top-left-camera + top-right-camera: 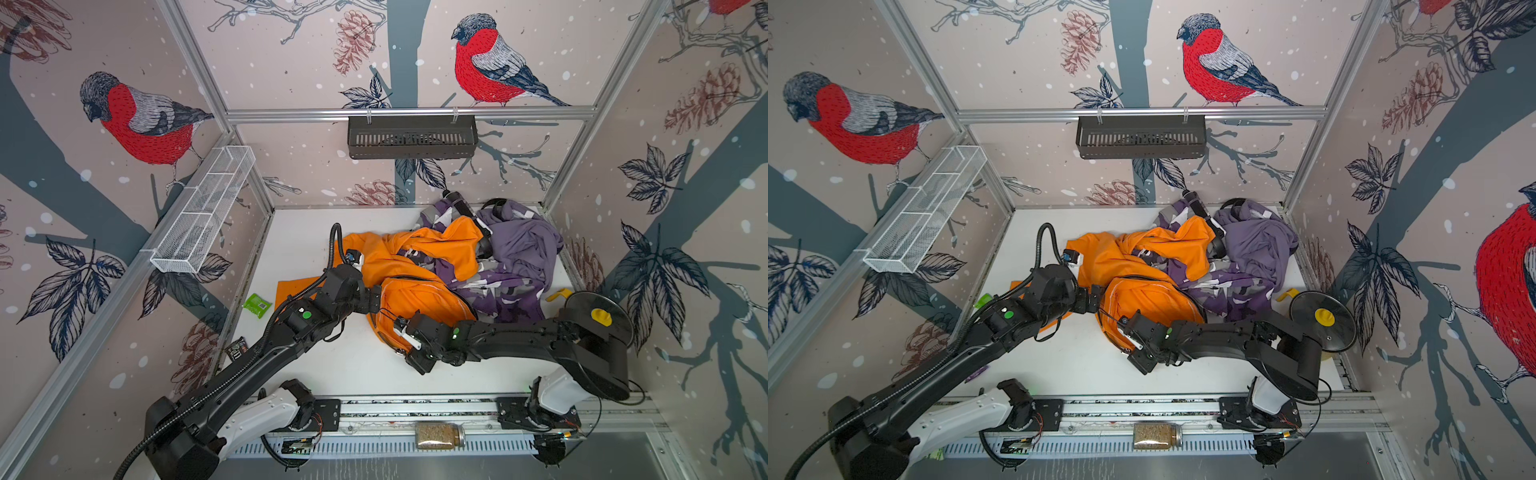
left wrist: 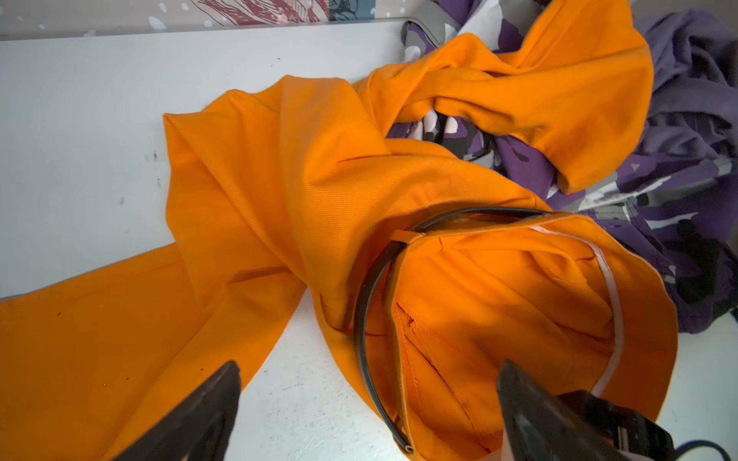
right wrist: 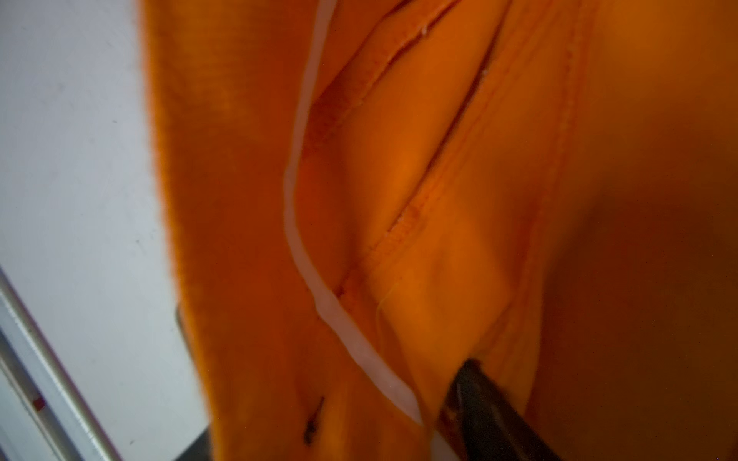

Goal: Remove the belt from the trousers
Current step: Adjust the trousers at the center of the board.

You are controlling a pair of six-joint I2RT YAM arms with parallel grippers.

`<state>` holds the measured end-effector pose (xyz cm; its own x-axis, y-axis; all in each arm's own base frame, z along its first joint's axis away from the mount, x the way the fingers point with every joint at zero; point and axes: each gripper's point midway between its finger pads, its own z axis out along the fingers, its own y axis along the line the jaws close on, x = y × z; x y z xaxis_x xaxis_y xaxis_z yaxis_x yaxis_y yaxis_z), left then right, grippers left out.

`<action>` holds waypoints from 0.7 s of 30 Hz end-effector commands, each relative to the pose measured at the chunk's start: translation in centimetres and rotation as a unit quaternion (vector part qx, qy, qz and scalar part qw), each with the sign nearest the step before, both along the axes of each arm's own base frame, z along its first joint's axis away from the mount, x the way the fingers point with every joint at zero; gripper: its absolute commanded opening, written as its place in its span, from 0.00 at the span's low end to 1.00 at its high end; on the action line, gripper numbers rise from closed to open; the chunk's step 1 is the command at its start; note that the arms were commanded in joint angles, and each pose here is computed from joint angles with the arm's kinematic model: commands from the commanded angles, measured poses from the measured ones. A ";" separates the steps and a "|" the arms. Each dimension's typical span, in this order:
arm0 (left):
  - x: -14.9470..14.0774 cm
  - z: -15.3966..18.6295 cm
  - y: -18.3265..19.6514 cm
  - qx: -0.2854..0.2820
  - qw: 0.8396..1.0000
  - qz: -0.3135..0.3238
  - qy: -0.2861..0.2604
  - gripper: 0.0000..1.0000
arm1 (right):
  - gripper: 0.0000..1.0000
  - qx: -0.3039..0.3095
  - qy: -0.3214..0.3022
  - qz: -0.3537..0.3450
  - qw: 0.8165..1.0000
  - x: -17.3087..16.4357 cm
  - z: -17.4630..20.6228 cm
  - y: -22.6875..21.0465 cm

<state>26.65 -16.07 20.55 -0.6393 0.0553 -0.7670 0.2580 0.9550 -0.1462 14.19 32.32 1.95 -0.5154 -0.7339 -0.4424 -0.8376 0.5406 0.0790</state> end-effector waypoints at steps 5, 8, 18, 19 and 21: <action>0.0 1.4 4.0 -0.001 0.998 0.060 -0.017 0.98 | 0.07 0.064 -0.054 0.044 0.996 1.4 7.5 2.4; -0.4 1.9 4.2 -0.008 0.998 0.059 -0.026 0.98 | 0.04 0.112 -0.064 0.056 0.990 2.4 12.9 2.7; -1.6 0.8 1.7 -0.060 0.995 -0.024 -0.074 0.99 | 0.02 0.178 -0.156 0.024 0.971 7.0 26.7 -0.8; -1.6 1.0 1.0 -0.062 0.994 -0.039 -0.082 0.99 | 0.02 0.188 -0.164 0.022 0.968 7.1 27.7 -0.9; -1.8 0.7 -0.9 -0.042 0.990 -0.083 -0.101 0.99 | 0.02 0.216 -0.181 0.020 0.959 7.3 30.6 -1.4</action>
